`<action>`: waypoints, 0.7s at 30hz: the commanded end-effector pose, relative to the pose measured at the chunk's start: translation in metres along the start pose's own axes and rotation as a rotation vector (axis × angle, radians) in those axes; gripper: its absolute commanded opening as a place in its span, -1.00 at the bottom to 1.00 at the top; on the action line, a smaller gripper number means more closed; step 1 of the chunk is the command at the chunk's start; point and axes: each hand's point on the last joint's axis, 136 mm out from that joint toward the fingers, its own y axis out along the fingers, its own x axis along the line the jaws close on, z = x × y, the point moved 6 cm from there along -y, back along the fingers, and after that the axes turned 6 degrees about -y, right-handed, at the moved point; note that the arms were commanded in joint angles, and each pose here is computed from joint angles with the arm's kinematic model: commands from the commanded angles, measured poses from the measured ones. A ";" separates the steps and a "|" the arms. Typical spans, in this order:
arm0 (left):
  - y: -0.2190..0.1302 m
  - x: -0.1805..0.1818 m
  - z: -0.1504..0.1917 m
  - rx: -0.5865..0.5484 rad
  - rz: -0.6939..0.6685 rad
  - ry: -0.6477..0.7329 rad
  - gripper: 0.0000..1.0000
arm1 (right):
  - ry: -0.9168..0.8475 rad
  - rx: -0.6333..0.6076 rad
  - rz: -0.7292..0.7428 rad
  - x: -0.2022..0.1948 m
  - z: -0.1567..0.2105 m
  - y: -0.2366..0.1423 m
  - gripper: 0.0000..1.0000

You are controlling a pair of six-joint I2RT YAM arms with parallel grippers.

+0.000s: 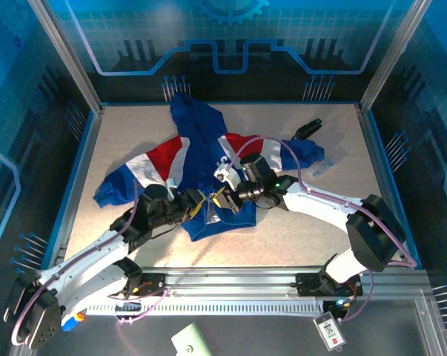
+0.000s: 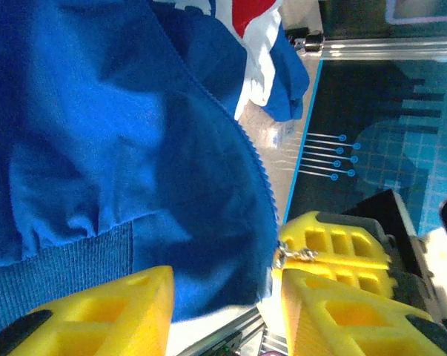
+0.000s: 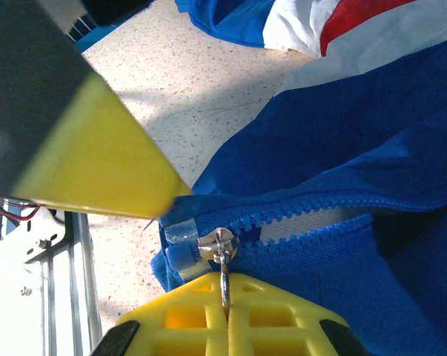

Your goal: Zip up the jacket

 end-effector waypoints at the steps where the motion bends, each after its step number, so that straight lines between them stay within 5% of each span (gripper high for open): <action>1: 0.005 -0.014 0.002 0.030 0.101 0.015 -0.19 | -0.007 -0.018 -0.030 0.005 -0.005 0.003 -1.00; 13: 0.004 -0.015 0.004 0.045 0.141 0.019 -0.51 | -0.006 -0.010 -0.042 0.007 -0.005 0.006 -1.00; 21: -0.002 -0.016 0.007 0.056 0.078 0.126 -1.00 | -0.012 0.011 -0.051 0.008 -0.008 0.004 -1.00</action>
